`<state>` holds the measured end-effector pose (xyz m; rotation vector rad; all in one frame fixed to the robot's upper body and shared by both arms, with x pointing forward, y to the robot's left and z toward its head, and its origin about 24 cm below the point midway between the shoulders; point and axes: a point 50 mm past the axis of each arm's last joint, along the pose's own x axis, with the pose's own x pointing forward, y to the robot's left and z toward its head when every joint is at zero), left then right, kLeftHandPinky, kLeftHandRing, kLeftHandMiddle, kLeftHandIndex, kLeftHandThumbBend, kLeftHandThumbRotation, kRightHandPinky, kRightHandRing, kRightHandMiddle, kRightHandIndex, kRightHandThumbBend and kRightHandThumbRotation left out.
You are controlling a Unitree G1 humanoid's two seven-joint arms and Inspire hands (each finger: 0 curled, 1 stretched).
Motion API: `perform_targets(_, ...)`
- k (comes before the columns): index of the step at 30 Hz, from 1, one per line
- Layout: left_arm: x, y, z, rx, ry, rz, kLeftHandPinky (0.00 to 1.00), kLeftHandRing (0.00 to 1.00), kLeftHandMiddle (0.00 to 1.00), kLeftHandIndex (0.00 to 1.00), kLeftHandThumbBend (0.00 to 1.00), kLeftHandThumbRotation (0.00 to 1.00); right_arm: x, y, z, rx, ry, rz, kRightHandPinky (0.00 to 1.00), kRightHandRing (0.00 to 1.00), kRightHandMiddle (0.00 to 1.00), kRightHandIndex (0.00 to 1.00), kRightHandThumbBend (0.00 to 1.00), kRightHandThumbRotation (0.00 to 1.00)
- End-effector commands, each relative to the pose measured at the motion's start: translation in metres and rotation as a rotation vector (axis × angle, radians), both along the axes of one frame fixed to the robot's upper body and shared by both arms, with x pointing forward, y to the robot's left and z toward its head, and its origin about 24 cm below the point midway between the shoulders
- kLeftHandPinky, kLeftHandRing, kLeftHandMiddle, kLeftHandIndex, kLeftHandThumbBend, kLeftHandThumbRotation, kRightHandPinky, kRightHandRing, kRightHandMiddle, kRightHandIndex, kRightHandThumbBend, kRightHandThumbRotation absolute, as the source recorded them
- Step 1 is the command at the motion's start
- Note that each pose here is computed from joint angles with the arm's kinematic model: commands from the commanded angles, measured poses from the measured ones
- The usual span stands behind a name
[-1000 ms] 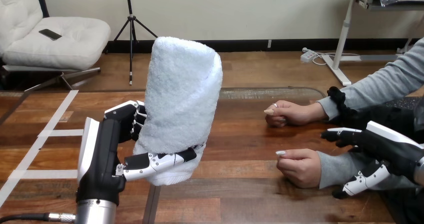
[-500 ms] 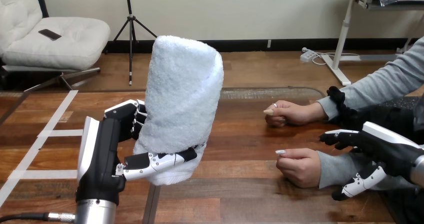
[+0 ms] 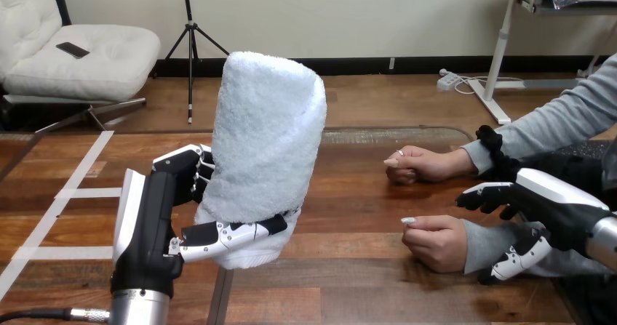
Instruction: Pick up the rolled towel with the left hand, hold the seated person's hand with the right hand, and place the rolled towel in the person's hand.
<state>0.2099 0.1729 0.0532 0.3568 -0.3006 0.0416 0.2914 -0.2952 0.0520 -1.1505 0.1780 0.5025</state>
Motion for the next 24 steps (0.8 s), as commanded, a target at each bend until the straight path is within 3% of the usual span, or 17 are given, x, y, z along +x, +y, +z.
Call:
perform_targets(1,0.0089,-0.0017,0.0243,-0.018,-0.136,-0.018,0.26,0.30,0.35,0.39,0.66,0.00,0.0177,0.0048,0.0232,-0.019,-0.115,0.025,0.73,0.79,0.80,0.78,1.00,0.00)
perform_targets(15,0.0085,-0.0014,0.0249,-0.012,-0.140,-0.019,0.25,0.30,0.35,0.39,0.65,0.00,0.0198,0.0083,0.0180,-0.034,-0.135,0.021,0.66,0.73,0.75,0.74,1.00,0.00)
perform_targets(24,0.0082,-0.0009,0.0249,-0.011,-0.148,-0.022,0.26,0.30,0.35,0.39,0.65,0.00,0.0205,0.0097,0.0156,-0.094,-0.143,0.042,0.63,0.71,0.72,0.71,0.98,0.00)
